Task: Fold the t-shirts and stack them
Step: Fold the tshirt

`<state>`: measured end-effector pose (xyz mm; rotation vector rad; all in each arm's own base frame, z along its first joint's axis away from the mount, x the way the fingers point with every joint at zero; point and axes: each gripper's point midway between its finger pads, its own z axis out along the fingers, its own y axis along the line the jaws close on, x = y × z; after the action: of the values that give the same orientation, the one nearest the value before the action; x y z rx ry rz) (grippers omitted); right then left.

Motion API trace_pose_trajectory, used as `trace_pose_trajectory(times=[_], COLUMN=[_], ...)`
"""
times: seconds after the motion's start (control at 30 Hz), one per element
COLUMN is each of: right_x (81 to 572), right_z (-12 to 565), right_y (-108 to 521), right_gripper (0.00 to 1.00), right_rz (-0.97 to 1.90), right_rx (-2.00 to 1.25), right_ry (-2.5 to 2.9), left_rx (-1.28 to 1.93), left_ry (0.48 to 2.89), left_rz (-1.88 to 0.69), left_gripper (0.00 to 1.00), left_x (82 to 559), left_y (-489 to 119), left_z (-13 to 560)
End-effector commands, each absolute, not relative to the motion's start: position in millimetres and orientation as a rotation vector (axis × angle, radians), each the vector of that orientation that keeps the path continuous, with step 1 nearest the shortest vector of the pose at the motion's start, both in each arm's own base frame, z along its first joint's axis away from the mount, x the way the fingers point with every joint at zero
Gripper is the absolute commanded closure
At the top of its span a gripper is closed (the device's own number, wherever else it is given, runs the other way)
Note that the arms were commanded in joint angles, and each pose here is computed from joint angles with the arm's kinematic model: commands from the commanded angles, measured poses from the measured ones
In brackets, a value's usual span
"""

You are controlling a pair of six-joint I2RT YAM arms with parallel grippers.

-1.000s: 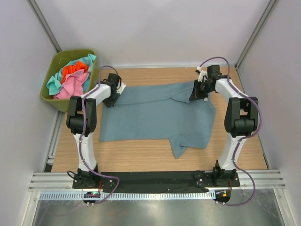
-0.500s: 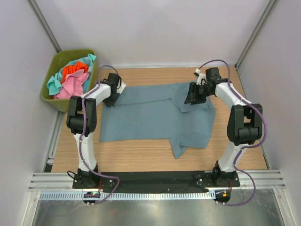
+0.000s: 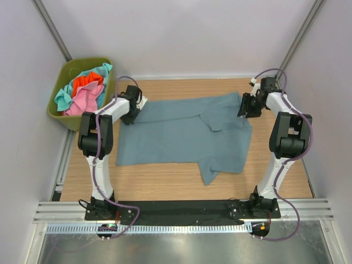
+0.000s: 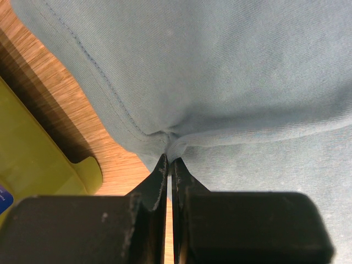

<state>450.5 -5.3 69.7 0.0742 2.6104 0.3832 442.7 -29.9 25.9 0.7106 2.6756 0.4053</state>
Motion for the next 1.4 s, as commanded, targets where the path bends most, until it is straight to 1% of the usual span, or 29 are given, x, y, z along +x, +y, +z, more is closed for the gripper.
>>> trace_pose_trajectory(times=[0.0,0.07,0.13,0.33,0.63,1.2,1.33,1.37], right_x=[452.1,449.4,446.1,440.4,426.7,416.1,415.6,415.8], right_z=[74.2,71.4,71.2,69.8,64.3,52.0,47.2,44.4], right_y=[-11.8,-16.6,-11.6,-0.4,11.8,8.1,7.1,6.9], right_gripper=[0.48,0.48,0.47,0.46,0.46,0.46,0.47,0.49], right_rz=[0.388,0.418,0.505,0.646,0.806,0.825,0.825,0.828], right_rx=[0.026,0.043,0.034,0.006,-0.011,-0.017,-0.019,-0.025], right_ry=[2.597,2.596,2.585,2.581,2.595,2.629,2.635,2.641], left_rx=[0.696,0.694,0.694,0.699,0.701,0.716,0.725,0.726], left_ry=[2.630,2.632,2.635,2.635,2.637,2.639,2.636,2.634], left_rz=[0.401,0.403,0.401,0.406,0.417,0.423,0.427,0.428], left_gripper=[1.00,1.00,1.00,1.00,1.00,1.00,1.00,1.00], left_x=[455.6,455.8,455.3,454.7,453.3,453.7,453.7,454.0], left_y=[-34.8,-34.6,-34.1,-34.0,-32.4,-34.3,-35.8,-36.3], left_z=[36.2,35.4,34.2,34.9,35.2,31.9,32.5,32.7])
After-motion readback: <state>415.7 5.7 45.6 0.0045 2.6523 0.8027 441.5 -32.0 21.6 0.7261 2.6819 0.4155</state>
